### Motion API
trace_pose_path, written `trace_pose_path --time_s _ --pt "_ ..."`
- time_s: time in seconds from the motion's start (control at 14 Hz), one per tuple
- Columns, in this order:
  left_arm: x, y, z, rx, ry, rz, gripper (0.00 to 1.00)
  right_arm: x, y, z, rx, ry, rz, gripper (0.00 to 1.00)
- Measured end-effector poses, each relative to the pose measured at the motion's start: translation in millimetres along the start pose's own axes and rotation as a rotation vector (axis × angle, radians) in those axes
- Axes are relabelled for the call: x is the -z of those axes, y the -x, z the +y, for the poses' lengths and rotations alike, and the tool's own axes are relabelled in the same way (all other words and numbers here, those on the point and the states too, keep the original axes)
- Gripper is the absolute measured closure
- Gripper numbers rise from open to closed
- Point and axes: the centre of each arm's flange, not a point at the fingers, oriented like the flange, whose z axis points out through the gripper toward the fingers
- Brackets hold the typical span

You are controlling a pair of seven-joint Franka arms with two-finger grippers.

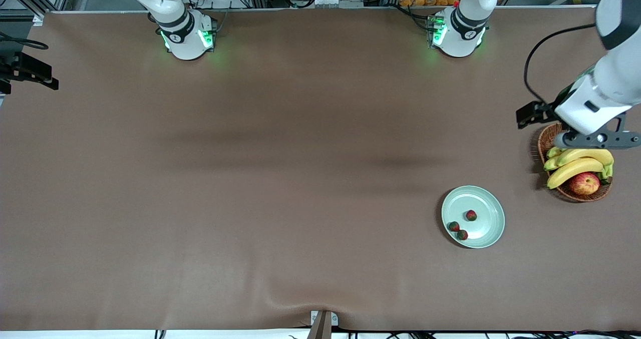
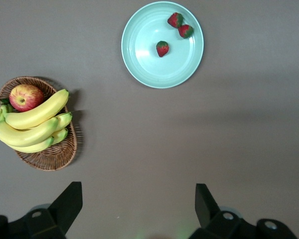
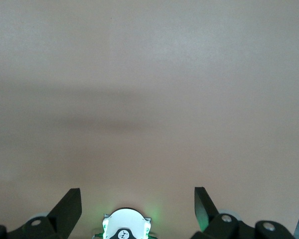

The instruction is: Collect all strawberries into plate

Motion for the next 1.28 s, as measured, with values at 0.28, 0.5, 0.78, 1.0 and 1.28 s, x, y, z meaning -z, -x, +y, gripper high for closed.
trace_pose_path --time_s 0.28,0.5,0.78,1.0,1.28 --pt "32.6 1.5 -2.1 -0.005 0.025 0.059 0.00 0.0 0.0 -0.1 0.000 0.000 0.000 0.00" --pt "48.7 7.3 -2.2 -0.002 0.030 0.055 0.00 0.0 0.0 -0.1 0.000 0.000 0.000 0.00" --pt "68.0 13.3 3.2 -0.002 0.071 0.064 0.00 0.0 0.0 -0.1 0.000 0.000 0.000 0.00" --pt "70.7 14.2 4.9 -0.005 0.072 0.066 0.00 0.0 0.0 -0.1 0.000 0.000 0.000 0.00" --pt "71.0 14.3 10.0 -0.015 0.063 0.066 0.00 0.0 0.0 -0.2 0.000 0.000 0.000 0.00"
